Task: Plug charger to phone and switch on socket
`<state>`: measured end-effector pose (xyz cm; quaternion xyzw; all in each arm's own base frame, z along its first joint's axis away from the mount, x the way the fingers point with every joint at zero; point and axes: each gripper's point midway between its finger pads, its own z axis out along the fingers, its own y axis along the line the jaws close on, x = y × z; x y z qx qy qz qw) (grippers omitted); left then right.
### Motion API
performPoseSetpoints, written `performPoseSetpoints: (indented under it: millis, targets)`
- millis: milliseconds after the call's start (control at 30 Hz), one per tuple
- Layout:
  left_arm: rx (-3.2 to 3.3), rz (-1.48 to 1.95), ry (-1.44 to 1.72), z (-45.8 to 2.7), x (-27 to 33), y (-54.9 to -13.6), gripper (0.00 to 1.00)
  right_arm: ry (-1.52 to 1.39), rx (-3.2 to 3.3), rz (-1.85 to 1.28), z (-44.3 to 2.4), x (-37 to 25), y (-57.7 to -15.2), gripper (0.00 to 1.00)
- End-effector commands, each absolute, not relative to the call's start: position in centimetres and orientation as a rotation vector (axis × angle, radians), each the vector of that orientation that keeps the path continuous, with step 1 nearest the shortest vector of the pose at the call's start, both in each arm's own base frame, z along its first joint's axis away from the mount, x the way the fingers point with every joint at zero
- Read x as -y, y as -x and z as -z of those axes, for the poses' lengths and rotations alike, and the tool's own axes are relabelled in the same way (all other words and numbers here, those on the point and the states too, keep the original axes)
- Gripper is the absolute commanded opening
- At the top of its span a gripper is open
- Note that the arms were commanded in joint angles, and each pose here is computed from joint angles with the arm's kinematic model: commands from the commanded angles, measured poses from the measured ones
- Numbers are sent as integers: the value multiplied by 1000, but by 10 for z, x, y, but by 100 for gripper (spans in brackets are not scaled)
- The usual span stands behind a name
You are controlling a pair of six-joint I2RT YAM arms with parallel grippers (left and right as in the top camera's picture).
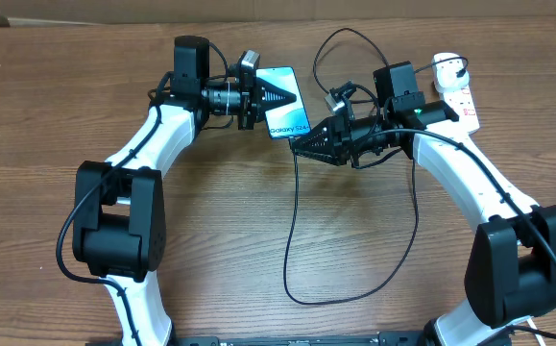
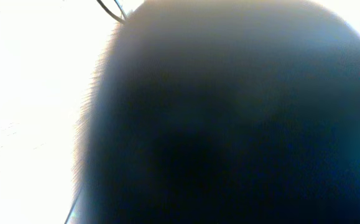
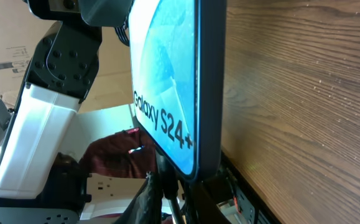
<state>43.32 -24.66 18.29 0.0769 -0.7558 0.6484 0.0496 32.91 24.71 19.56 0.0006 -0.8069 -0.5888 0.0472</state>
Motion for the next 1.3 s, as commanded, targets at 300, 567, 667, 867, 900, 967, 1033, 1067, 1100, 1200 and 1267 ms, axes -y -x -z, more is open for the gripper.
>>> performPoseSetpoints:
  millis: [300, 567, 667, 867, 900, 967, 1033, 1067, 1100, 1200, 1267]
  targets:
    - [2261, -2007, -139, -197, 250, -424, 4, -39, 2448, 1834, -207, -249, -328, 12]
    - [2255, -2009, -133, -197, 250, -423, 4, -39, 2449, 1834, -207, -249, -328, 12]
    - [2255, -2008, -134, -197, 250, -423, 4, -39, 2448, 1835, -207, -249, -328, 11]
    - [2255, -2008, -134, -197, 250, -423, 4, -39, 2448, 1835, -207, -249, -328, 12]
    - [2255, -2008, -134, -197, 250, -423, 4, -39, 2448, 1835, -207, -249, -328, 12]
    - [2255, -2008, -134, -197, 250, -423, 4, -39, 2448, 1835, -207, -249, -328, 12]
    - [2255, -2008, -134, -197, 250, -423, 4, -42, 2449, 1838, -207, -249, -329, 12]
    - [2255, -2008, -134, -197, 250, -423, 5, -40, 2448, 1838, -207, -249, -329, 15]
    - [2255, -2008, -134, -197, 250, -423, 4, -41, 2449, 1839, -207, -249, -329, 16]
    - [2255, -2008, -134, -197, 250, -423, 4, -41, 2449, 1839, -207, -249, -329, 16]
    - [2255, -2008, -134, -197, 250, -423, 4, -42, 2448, 1838, -207, -249, -329, 16]
